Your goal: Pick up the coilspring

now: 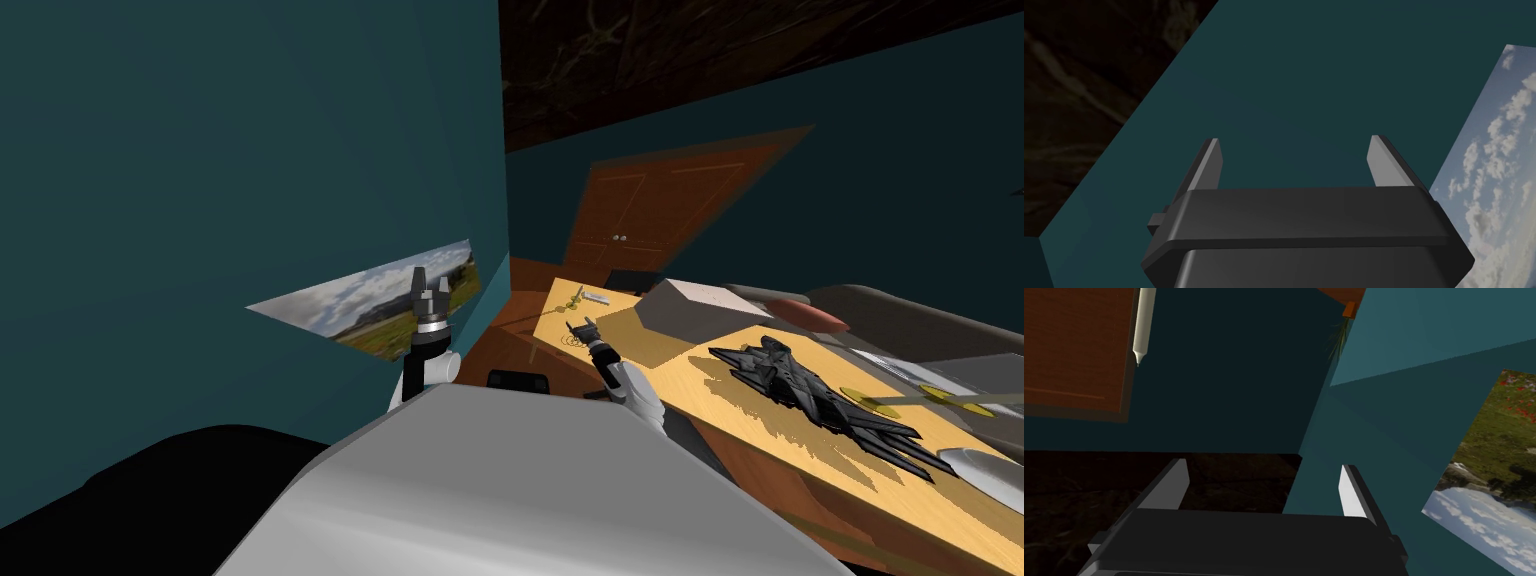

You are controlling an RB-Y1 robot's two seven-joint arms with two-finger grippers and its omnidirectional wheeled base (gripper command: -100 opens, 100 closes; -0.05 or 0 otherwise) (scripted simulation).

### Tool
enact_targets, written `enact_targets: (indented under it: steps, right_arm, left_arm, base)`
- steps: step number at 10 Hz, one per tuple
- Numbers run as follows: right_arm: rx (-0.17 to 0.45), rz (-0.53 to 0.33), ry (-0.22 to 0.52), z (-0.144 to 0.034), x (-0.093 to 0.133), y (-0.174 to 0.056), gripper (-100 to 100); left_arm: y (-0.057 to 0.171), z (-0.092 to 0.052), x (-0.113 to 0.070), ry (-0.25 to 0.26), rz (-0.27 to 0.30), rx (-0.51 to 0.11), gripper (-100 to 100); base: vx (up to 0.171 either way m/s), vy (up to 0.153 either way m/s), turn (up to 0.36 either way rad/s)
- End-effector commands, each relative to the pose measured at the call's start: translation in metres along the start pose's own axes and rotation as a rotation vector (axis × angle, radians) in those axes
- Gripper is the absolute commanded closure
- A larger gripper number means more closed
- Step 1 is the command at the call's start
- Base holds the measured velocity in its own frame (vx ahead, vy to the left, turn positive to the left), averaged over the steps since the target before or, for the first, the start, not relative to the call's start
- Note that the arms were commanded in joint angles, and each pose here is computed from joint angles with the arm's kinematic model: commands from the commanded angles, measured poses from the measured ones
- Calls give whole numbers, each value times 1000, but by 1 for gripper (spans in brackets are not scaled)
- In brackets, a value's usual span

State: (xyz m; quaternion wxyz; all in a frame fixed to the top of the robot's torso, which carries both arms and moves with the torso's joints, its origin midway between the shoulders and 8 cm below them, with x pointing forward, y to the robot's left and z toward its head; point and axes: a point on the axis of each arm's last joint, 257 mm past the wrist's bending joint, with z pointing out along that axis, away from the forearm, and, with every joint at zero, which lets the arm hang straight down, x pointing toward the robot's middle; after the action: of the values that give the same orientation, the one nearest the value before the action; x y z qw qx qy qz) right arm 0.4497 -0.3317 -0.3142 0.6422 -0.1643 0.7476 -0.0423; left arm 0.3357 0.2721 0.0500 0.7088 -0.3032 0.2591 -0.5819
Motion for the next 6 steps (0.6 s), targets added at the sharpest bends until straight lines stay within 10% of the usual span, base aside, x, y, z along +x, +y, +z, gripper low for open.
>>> enact_targets:
  steps: [1, 6]
  right_arm:
    - [10, -63, 51, 1, 20, -11, -100]
    - [5, -235, 185, -5, 69, -31, -100]
  left_arm:
    - [0, 0, 0, 0, 0, 0, 0]
    - [0, 0, 0, 0, 0, 0, 0]
  base:
    - [-4, 38, 91]
    - [-5, 41, 60]
